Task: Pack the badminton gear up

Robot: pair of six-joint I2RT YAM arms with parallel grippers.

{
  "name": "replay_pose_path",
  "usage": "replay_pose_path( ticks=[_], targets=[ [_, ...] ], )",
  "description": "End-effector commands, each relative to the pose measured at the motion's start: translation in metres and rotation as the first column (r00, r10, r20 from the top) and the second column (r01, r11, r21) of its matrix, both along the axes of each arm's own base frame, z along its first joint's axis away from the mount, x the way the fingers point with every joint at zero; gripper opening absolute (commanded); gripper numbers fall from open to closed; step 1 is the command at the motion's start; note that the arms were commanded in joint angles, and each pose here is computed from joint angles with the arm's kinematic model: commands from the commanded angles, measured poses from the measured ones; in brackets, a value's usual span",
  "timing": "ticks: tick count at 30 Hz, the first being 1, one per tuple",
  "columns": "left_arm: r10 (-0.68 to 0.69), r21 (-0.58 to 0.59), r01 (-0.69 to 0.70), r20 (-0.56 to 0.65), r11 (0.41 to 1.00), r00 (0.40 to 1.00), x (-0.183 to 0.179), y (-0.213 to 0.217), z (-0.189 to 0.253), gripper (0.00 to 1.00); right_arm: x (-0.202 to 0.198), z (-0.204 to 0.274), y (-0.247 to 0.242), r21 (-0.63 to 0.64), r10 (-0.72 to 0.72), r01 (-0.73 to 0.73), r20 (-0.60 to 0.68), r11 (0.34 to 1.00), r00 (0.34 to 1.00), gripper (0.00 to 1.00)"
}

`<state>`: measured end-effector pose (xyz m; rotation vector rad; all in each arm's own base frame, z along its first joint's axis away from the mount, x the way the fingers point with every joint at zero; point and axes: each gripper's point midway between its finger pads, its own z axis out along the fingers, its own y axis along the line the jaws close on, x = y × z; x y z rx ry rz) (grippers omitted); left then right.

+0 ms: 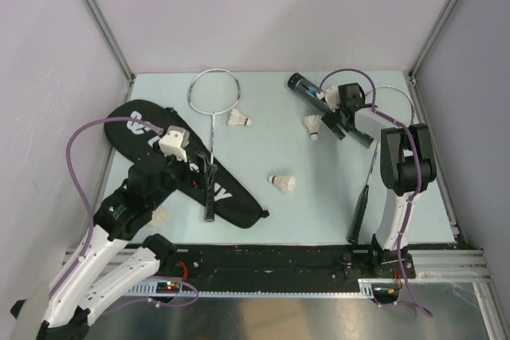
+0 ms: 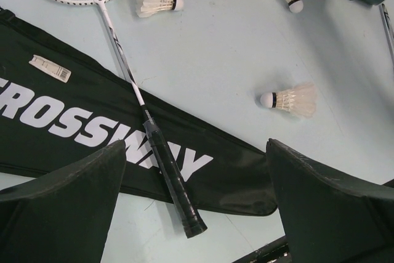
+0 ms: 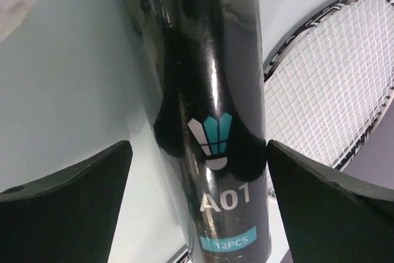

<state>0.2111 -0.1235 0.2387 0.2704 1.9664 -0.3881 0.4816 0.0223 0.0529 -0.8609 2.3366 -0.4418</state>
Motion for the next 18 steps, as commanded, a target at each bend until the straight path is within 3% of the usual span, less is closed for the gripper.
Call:
replay_pose_path(
  ticks=[1, 13, 18],
  targets=[
    [0.011, 0.003, -0.011, 0.044, 1.0, 0.999, 0.006, 0.001, 0.006, 0.98, 0.021, 0.006, -0.007, -0.022, 0.023, -0.023, 0.023, 0.999, 0.999, 0.95],
    [0.012, 0.023, -0.013, 0.036, 1.0, 0.999, 0.008, 0.001, 0.002, 0.98, 0.03, -0.008, -0.01, 0.008, 0.092, -0.092, -0.025, 0.996, 0.995, 0.88],
    [0.02, 0.028, -0.021, 0.036, 0.999, 0.999, 0.009, 0.003, 0.001, 0.98, 0.029, -0.008, -0.012, 0.0, 0.08, -0.08, -0.043, 0.997, 0.996, 0.71]
  ],
)
